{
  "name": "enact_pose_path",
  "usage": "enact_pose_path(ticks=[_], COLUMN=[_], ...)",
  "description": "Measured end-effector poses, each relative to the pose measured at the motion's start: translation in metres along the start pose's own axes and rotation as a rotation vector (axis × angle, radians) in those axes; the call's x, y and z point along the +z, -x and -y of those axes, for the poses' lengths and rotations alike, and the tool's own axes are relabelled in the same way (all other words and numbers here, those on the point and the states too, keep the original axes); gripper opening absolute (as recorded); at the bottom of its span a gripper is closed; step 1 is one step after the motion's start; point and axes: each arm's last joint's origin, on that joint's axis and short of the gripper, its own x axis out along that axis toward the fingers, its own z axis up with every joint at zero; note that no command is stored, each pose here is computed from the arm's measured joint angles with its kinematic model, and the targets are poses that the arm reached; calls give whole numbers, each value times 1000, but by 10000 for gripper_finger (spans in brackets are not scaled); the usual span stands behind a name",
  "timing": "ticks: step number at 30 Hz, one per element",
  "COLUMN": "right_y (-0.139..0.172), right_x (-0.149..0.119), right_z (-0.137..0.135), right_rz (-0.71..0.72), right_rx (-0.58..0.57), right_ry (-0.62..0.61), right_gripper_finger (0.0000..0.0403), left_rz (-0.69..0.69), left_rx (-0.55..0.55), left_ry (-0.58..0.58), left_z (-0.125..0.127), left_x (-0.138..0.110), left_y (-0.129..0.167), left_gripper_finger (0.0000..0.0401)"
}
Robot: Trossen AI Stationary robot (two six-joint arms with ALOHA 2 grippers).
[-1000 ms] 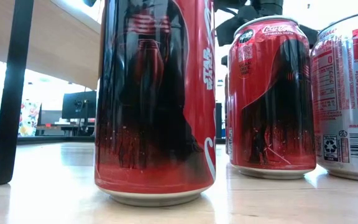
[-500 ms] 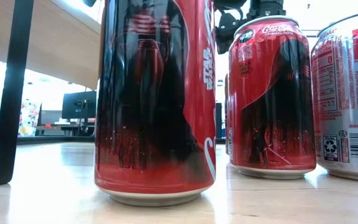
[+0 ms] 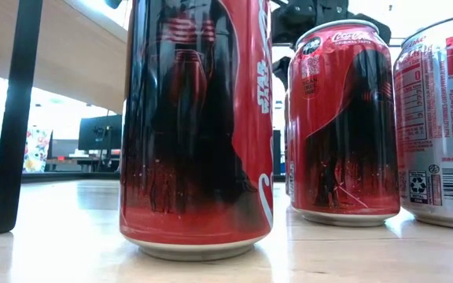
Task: Place canned beverage on shelf
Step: Put the top red soda can on the shelf
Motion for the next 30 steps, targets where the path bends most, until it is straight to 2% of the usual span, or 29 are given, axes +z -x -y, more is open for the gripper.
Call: enact_pose_path(ticks=[5,12,16,30], right_y=[-13,-16,-15,27], right_x=[-8,-8,-7,14], right_z=[-3,-3,-5,-1], right_rz=[-38,-23,-19,59], right_rx=[7,1,-2,-65], right_ry=[-15,-180,-268,-288], right_gripper_finger=[364,314,319,326], left_rz=[-2,-2,-2,-8], left_rx=[1,1,1,2], left_ry=[-2,-2,-3,-13], left_z=[0,0,0,0], left_x=[0,0,0,-1], left_y=[0,0,0,0], left_gripper_finger=[302,302,302,302])
